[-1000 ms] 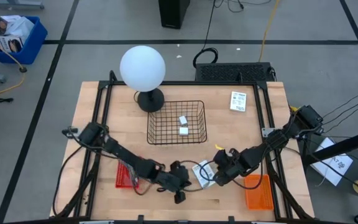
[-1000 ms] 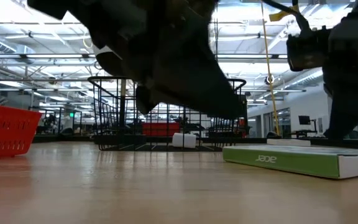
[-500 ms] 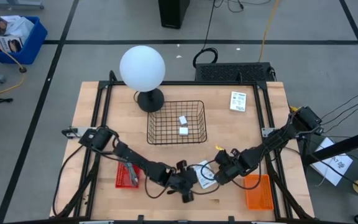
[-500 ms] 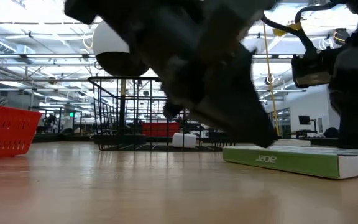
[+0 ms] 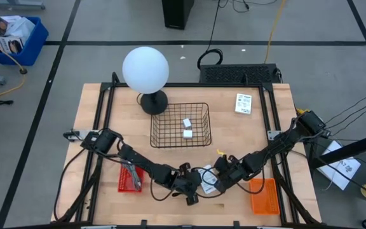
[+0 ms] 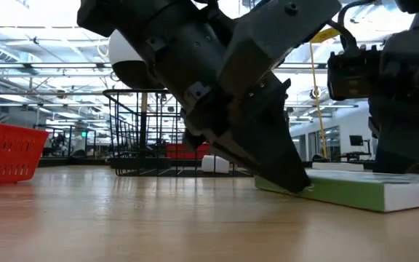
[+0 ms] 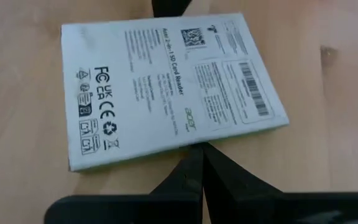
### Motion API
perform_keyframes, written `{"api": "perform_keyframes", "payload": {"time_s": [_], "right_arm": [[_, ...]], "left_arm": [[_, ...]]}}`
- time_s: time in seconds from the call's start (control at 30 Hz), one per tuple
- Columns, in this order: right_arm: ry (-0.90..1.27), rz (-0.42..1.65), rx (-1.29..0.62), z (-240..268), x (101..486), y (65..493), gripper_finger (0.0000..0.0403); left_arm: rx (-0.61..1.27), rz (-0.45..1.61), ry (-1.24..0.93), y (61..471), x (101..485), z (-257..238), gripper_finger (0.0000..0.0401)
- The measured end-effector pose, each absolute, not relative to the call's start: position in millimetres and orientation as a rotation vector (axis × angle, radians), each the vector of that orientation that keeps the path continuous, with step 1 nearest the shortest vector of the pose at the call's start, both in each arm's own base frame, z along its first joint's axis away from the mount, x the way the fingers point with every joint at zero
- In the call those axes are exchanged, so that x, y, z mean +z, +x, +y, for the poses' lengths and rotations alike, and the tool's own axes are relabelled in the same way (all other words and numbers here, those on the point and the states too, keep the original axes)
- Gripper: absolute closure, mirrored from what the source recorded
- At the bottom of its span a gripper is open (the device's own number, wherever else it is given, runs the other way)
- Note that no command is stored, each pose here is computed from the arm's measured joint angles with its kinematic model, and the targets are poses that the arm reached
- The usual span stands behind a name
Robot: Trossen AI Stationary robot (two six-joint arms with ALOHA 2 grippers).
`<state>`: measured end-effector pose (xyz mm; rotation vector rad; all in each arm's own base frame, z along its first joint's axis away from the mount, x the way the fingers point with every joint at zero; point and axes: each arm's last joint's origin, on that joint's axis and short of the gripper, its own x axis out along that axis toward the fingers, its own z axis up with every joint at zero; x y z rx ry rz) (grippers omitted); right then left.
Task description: Pick and place items into bin
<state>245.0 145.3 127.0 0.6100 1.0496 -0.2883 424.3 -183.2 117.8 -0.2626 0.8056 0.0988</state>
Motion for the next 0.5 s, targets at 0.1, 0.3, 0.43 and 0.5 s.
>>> {"api": "perform_keyframes", "payload": {"time_s": [0.1, 0.3, 0.43, 0.5], "right_arm": [[0.616, 1.022, -0.233, 148, 129, 249, 0.0403], [0.58, 0.965, -0.198, 150, 131, 252, 0.0403], [0.554, 0.932, -0.169, 151, 133, 255, 0.0403], [0.554, 0.914, -0.151, 152, 135, 256, 0.0403]], "left_arm": [[0.097, 0.832, -0.274, 422, 116, -184, 0.0397], [0.079, 0.838, -0.273, 419, 116, -190, 0.0398], [0.074, 0.841, -0.277, 419, 116, -191, 0.0394], [0.069, 0.844, -0.276, 418, 116, -192, 0.0398]]}}
